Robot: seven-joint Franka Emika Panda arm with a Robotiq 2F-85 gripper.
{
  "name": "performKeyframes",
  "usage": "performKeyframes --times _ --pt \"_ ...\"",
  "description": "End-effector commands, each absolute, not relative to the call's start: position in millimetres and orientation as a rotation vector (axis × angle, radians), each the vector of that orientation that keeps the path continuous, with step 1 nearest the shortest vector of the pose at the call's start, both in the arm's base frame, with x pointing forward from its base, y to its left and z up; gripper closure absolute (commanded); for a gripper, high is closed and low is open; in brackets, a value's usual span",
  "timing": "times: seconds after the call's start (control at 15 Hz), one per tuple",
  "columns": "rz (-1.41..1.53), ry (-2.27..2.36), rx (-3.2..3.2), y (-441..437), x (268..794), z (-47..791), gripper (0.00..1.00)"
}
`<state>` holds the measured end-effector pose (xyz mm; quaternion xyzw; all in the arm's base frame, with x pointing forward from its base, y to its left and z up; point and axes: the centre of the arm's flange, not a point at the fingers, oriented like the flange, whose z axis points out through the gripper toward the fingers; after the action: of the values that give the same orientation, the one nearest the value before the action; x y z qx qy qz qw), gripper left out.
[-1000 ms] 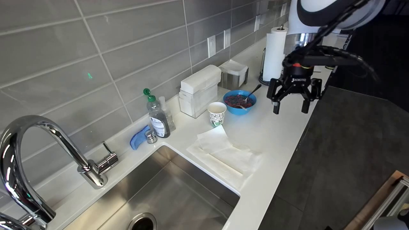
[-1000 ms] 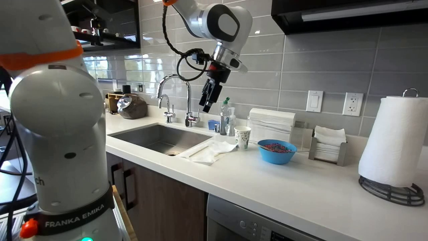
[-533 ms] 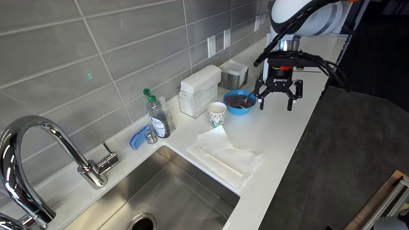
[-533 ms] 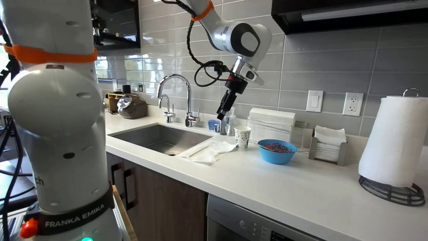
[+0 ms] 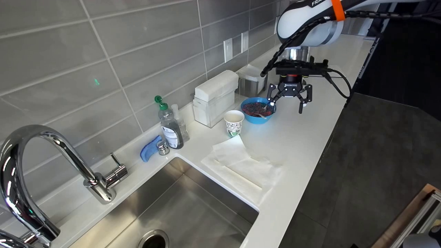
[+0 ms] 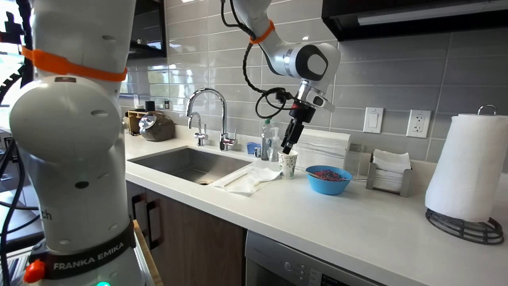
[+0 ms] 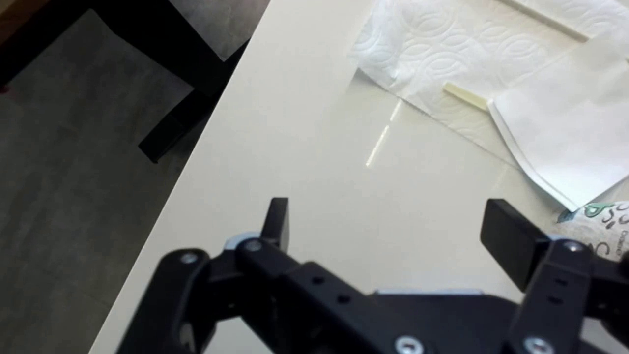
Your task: Transfer a spoonful of contents from the bowl into the cup
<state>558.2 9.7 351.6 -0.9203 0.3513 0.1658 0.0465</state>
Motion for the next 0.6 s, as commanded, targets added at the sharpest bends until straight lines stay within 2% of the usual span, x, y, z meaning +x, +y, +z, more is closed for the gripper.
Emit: performKeyframes --times 0.0,0.2,0.53 --pt "0.506 1.070 -2.811 8.8 560.3 349.8 0.00" --pt "0.501 1.066 -2.814 9.7 562.8 350.6 0.00" --pt "0.351 1.016 -2.701 7.8 607.1 334.6 0.00"
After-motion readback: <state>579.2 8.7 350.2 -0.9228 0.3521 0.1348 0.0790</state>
